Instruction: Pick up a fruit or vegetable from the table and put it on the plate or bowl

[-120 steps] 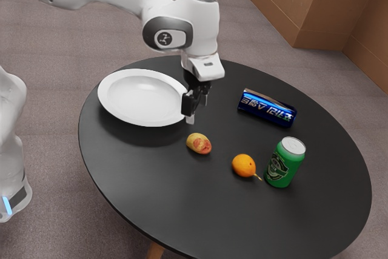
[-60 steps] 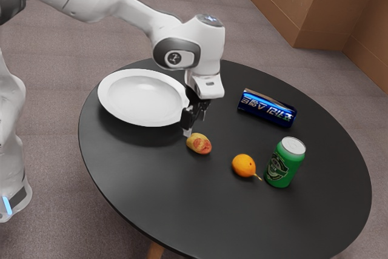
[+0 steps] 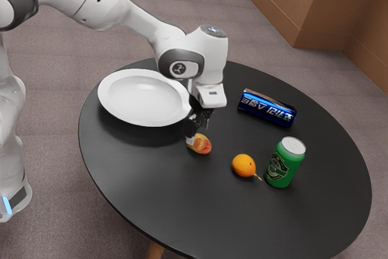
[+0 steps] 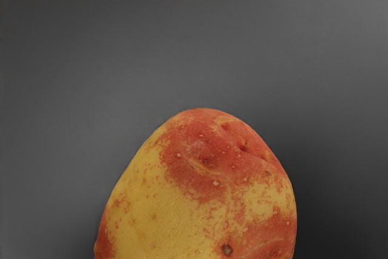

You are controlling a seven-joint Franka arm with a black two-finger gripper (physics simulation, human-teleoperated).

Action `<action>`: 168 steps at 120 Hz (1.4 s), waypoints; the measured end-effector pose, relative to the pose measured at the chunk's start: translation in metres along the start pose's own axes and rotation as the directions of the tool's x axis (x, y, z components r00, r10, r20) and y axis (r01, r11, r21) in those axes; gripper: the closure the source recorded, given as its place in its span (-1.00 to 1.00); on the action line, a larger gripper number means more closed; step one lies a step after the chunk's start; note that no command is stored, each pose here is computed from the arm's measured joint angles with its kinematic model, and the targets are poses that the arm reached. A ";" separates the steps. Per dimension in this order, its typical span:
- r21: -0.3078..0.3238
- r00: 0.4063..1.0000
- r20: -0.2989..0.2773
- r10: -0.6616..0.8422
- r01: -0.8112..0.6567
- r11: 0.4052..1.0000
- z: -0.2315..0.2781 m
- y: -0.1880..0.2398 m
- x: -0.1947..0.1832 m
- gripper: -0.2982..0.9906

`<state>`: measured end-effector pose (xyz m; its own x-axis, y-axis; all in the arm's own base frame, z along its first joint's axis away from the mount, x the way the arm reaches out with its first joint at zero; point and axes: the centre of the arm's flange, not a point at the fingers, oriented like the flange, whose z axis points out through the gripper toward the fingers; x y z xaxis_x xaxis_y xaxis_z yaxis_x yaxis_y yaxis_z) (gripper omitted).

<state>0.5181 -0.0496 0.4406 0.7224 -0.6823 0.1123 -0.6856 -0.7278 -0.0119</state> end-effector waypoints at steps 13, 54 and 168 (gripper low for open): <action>0.004 1.000 -0.004 0.003 -0.003 1.000 0.002 -0.002 0.001 -0.54; -0.005 1.000 -0.010 0.001 -0.001 1.000 0.020 -0.005 0.005 -0.54; 0.001 0.994 -0.083 -0.065 0.065 0.998 0.023 -0.008 0.004 -0.04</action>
<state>0.5291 -0.0480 0.4179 0.7552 -0.6259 0.1948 -0.6373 -0.7706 -0.0052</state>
